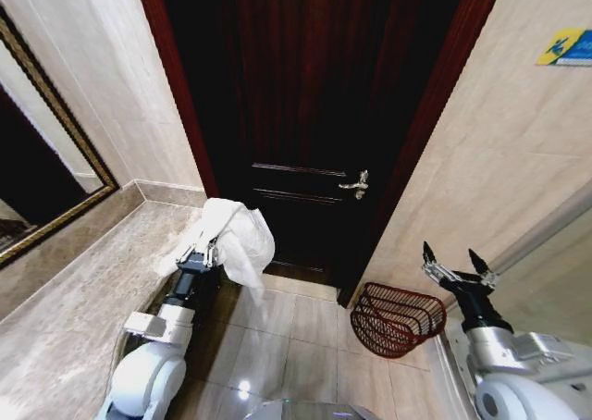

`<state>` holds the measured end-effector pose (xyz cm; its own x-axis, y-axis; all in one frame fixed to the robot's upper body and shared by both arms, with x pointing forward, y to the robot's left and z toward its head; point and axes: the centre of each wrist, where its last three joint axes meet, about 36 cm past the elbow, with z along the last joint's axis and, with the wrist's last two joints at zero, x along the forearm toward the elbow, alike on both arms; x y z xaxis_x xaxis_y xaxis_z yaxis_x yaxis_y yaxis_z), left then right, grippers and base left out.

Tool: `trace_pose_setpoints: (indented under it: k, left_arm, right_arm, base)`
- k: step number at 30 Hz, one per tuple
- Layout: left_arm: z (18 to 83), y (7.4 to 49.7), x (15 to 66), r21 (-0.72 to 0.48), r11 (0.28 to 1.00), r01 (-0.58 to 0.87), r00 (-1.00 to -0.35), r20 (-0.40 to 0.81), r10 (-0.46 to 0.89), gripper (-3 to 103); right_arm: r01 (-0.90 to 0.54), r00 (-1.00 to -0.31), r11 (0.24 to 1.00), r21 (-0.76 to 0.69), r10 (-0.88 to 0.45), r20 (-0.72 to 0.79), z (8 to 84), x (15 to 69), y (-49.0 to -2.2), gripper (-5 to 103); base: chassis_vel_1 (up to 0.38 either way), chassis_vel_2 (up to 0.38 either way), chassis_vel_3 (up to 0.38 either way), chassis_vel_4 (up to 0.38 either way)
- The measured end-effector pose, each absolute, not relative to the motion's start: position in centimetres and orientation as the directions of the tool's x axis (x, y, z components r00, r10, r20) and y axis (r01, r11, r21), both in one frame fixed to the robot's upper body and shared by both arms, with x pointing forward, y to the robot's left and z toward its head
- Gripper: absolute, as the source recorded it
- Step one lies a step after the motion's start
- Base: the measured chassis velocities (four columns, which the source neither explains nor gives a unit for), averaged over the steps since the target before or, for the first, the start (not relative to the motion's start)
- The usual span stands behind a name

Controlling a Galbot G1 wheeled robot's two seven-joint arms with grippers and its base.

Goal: Discard the used towel into the hamper.

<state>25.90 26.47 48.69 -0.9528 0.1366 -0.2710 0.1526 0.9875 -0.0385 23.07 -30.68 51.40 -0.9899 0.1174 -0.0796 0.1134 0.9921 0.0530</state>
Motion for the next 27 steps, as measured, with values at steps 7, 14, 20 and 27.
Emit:
trace_pose_setpoints:
  k: [7, 14, 20, 27]
  left_arm:
    - [48.6, 26.8, 25.8, -0.041, 0.988, 0.147, -0.953, -0.275, 0.130, 9]
    - [48.3, 26.8, 25.9, -0.045, 0.989, 0.144, -0.954, -0.272, 0.127, 9]
    - [47.6, 26.8, 26.1, -0.049, 0.990, 0.135, -0.958, -0.263, 0.118, 9]
    - [47.4, 26.8, 26.1, -0.051, 0.990, 0.128, -0.959, -0.262, 0.111, 9]
  right_arm:
    - [0.107, -0.990, 0.993, 0.050, 0.111, -0.086, 51.5, 23.3, -30.5, 100]
    - [0.106, -0.990, 0.993, 0.051, 0.110, -0.085, 51.4, 23.4, -30.5, 100]
    - [0.090, -0.992, 0.995, 0.045, 0.093, -0.080, 50.8, 23.6, -30.8, 100]
    - [0.086, -0.992, 0.995, 0.044, 0.090, -0.093, 50.9, 23.9, -30.8, 100]
  base:
    - [0.027, -0.029, -0.029, 0.030]
    - [0.100, -0.106, -0.101, 0.099]
    - [0.071, -0.058, -0.075, 0.057]
    - [0.000, 0.000, 0.000, 0.000]
